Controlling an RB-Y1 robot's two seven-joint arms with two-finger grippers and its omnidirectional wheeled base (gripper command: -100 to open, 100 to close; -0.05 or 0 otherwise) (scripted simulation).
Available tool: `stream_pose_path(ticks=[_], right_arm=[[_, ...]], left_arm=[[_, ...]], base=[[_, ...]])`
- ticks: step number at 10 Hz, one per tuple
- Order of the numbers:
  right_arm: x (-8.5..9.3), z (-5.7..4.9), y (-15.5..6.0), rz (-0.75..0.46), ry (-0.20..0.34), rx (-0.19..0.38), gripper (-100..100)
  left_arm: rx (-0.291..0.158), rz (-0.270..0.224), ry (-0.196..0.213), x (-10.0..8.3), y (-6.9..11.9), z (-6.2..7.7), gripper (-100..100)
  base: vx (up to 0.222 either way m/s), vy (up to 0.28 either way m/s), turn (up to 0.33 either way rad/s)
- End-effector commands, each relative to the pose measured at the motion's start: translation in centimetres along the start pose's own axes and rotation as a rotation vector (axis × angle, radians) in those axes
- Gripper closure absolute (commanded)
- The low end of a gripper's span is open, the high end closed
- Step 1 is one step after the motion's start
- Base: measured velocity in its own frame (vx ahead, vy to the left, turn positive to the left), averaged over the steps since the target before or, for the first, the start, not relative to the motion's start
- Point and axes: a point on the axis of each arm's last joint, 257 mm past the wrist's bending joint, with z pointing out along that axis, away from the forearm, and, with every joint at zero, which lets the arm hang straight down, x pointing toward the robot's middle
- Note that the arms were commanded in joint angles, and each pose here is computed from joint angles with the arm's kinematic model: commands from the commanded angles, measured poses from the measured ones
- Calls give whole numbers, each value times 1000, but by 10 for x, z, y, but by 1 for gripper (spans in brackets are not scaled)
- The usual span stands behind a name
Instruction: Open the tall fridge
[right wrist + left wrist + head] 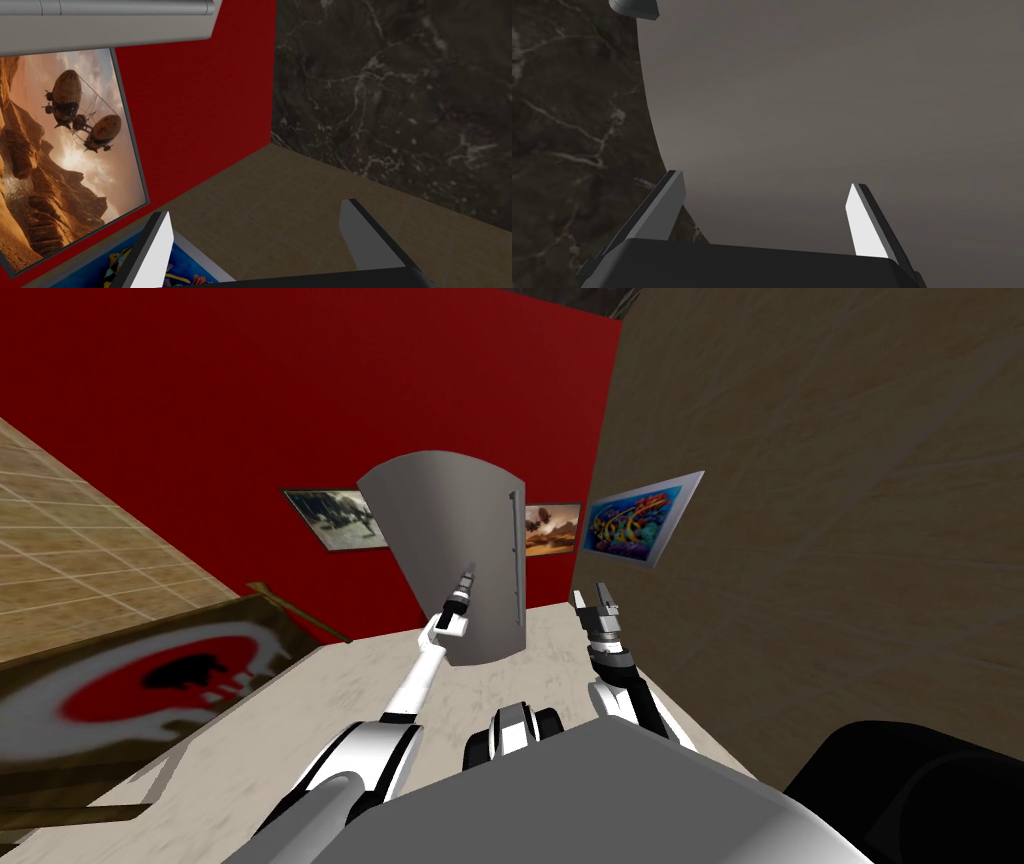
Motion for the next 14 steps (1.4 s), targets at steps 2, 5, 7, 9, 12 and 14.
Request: stream_pose_path(ticks=[2,5,7,9,12,14], right_arm=[[0,0,0,0,0,0,0],[0,0,0,0,0,0,0],[0,0,0,0,0,0,0],[0,0,0,0,0,0,0],[0,0,0,0,0,0,0],[0,0,0,0,0,0,0]], left_arm=[[-24,39,32,9,4,23,-100],[-59,64,56,17,16,33,-100],[-79,90,75,23,19,44,-100],[-93,116,92,28,20,55,-100],[-118,143,112,34,26,63,-100],[-138,169,130,39,30,70,-100]], base=[[18,-20,-16],[12,-12,-14],[14,-20,-26],[13,-19,-25],[6,-9,-18],[8,-19,-29]])
